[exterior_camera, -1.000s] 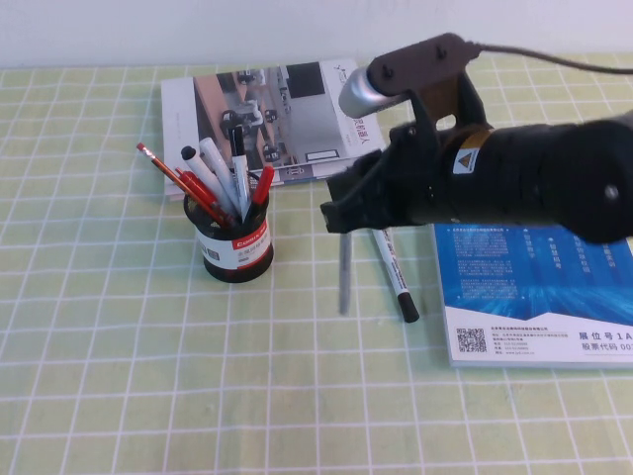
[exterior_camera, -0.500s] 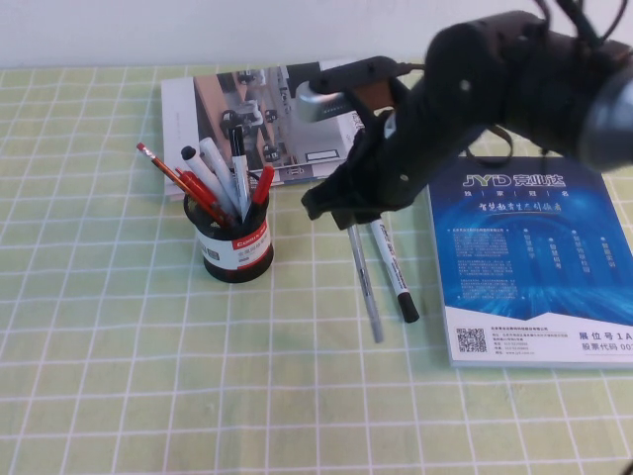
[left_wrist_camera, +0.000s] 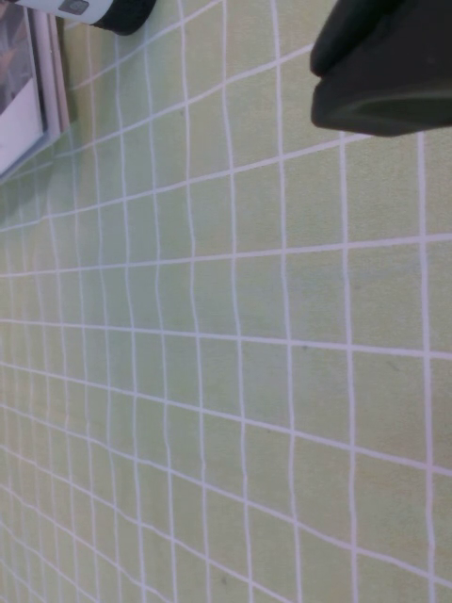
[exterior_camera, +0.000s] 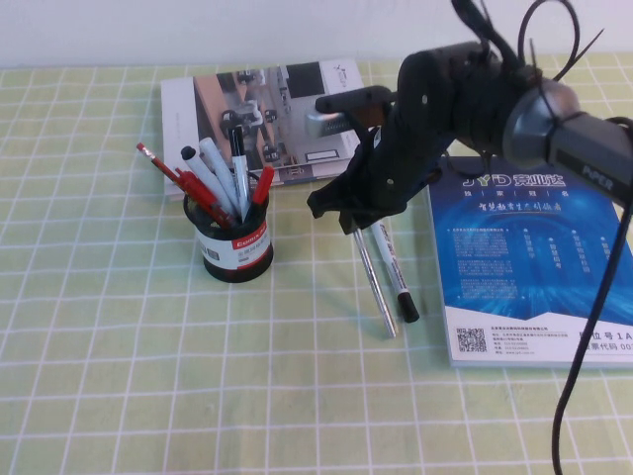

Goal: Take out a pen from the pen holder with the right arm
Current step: 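Take a marker out of the pen holder and lay it on the table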

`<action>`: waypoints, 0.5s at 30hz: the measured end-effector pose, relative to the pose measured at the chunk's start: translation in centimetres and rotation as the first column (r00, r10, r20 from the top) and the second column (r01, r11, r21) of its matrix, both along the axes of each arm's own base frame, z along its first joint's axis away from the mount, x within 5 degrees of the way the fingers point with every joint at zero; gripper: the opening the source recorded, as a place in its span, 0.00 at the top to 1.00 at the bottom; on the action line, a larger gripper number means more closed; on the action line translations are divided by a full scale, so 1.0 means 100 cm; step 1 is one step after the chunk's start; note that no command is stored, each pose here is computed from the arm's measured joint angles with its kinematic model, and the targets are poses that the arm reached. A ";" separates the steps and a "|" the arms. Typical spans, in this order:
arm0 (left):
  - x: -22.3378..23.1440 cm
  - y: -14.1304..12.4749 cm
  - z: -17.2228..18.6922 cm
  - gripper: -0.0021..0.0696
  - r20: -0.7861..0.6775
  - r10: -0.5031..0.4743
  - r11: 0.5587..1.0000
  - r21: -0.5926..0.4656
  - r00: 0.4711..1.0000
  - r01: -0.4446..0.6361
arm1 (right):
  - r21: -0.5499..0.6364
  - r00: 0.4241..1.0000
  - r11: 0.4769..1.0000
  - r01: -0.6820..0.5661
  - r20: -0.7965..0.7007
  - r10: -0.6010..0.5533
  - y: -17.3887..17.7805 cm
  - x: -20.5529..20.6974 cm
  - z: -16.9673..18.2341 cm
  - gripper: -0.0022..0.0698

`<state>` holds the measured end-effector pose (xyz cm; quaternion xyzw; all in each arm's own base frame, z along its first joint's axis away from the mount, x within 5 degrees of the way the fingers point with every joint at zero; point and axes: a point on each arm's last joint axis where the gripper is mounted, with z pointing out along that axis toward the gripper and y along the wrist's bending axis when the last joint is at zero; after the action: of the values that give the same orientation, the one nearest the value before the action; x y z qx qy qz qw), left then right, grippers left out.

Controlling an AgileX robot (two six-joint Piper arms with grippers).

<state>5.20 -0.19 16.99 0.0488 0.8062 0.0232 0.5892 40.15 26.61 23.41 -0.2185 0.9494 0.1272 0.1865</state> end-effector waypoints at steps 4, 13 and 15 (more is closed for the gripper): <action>0.000 0.000 0.000 0.98 0.000 0.000 1.000 0.000 1.000 0.000 | 0.013 1.000 1.000 0.015 0.005 -0.015 0.001 0.007 -0.012 0.91; 0.000 0.000 0.000 0.98 0.000 0.000 1.000 0.000 1.000 0.000 | 0.045 0.998 0.998 0.045 0.052 -0.047 -0.001 0.020 -0.024 0.91; 0.000 0.000 0.000 0.98 0.000 0.000 1.000 0.000 1.000 0.000 | 0.048 0.998 0.998 0.047 0.050 -0.050 0.000 0.022 -0.028 0.90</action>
<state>5.20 -0.19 16.99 0.0488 0.8062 0.0232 0.5892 42.31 26.59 20.57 -0.1943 0.9461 0.1392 0.2186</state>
